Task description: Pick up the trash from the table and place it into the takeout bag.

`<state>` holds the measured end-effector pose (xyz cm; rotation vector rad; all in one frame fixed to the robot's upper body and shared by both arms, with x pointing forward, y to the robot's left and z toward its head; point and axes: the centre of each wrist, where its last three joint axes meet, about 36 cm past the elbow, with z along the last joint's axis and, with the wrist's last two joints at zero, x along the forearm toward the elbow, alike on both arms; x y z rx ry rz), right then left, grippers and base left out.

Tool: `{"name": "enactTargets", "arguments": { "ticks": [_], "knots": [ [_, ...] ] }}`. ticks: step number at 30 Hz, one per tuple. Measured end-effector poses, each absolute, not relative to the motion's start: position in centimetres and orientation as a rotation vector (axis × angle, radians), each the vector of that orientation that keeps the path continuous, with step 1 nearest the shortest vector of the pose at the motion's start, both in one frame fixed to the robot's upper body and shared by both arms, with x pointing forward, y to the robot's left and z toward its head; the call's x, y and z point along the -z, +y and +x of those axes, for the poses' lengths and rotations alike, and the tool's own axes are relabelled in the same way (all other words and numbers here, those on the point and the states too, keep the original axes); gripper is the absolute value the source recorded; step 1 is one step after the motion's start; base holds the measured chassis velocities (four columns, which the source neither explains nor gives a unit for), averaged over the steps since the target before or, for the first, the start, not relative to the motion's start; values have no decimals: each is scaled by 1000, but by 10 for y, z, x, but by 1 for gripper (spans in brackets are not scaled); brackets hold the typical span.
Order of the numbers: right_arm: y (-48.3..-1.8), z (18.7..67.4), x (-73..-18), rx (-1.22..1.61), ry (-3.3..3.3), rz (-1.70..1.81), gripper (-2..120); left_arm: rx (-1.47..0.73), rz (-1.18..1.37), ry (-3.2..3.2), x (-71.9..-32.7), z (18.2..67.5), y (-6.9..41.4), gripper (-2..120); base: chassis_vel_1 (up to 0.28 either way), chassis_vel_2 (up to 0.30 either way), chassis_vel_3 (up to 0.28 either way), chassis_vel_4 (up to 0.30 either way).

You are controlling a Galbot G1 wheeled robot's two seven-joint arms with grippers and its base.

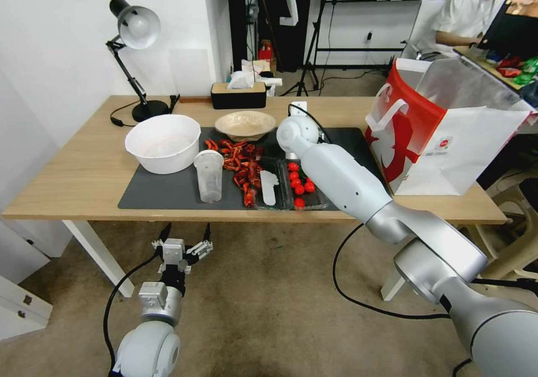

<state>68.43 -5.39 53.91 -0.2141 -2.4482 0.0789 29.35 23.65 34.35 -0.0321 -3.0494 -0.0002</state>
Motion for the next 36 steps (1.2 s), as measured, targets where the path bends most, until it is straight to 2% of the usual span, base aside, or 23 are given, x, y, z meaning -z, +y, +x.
{"name": "enactTargets", "arguments": {
  "ticks": [1, 7, 20, 27, 36],
  "knots": [
    [-54, 684, -539, -74, -2446, -215, 82, -1, -31, -3052, -345, 293, 236, 100, 0, 0, 0, 0],
    [-57, 682, -540, -60, -2441, -214, 70, -2, -29, -3057, -347, 293, 235, 100, 0, 0, 0, 0],
    [-90, 644, -572, -78, -2609, -154, 70, 3, -24, -3065, -351, 292, 235, 100, 0, 0, 0, 0],
    [-114, 588, -619, -142, -2818, -6, 70, 10, -10, -3066, -352, 290, 237, 100, 0, 0, 0, 0],
    [-162, 553, -654, -153, -2961, -21, 69, 17, 5, -3069, -354, 290, 238, 100, 0, 0, 0, 0]
  ]
}}
